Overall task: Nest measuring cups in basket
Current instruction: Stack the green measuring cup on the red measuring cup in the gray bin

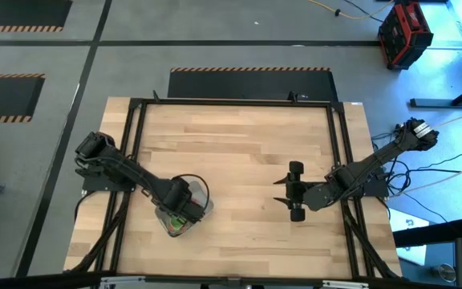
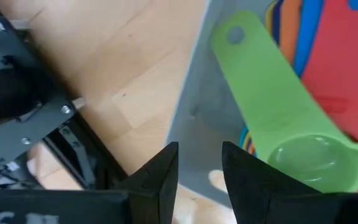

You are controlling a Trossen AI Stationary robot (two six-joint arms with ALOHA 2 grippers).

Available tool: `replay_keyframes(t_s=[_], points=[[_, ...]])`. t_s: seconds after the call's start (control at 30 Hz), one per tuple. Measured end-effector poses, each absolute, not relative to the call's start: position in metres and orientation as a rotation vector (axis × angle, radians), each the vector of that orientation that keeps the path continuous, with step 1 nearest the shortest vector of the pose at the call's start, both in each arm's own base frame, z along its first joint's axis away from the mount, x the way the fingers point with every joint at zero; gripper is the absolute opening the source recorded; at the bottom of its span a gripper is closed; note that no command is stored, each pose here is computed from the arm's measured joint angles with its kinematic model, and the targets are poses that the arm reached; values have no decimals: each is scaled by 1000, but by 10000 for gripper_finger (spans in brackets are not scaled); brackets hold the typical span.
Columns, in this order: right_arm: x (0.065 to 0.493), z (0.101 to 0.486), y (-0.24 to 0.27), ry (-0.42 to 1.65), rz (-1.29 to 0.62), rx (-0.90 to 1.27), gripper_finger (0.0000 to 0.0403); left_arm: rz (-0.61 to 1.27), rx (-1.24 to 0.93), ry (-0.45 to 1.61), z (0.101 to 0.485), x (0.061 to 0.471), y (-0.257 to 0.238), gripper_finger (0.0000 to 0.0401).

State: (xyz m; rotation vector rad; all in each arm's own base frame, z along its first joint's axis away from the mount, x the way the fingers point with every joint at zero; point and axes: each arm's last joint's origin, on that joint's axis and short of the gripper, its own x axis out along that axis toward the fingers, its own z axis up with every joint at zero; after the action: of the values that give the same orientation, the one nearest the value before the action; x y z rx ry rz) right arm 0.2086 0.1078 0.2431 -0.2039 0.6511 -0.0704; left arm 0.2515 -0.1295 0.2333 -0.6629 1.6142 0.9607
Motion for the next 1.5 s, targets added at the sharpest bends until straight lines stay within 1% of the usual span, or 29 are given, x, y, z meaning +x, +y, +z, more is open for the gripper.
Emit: replay_keyframes(t_s=[0.3, 0.67, 0.73, 0.8, 0.93, 1.03, 1.1, 1.5], points=[[209, 243, 108, 651, -70, -204, 236, 992, -691, 1566, 233, 252, -132, 117], [209, 243, 108, 650, -71, -201, 236, 972, -702, 1562, 232, 252, -135, 115], [209, 243, 108, 650, -71, -200, 236, 981, -726, 1579, 227, 251, -135, 103], [209, 243, 108, 650, -71, -200, 236, 989, -738, 1587, 221, 249, -136, 82], [209, 243, 108, 648, -71, -199, 236, 947, -768, 1580, 206, 249, -138, 36], [209, 244, 108, 646, -71, -197, 236, 958, -755, 1571, 201, 248, -136, 9], [209, 244, 108, 645, -71, -197, 236, 969, -739, 1557, 199, 247, -135, 3], [209, 244, 108, 646, -70, -200, 236, 998, -671, 1439, 199, 250, -130, 3]])
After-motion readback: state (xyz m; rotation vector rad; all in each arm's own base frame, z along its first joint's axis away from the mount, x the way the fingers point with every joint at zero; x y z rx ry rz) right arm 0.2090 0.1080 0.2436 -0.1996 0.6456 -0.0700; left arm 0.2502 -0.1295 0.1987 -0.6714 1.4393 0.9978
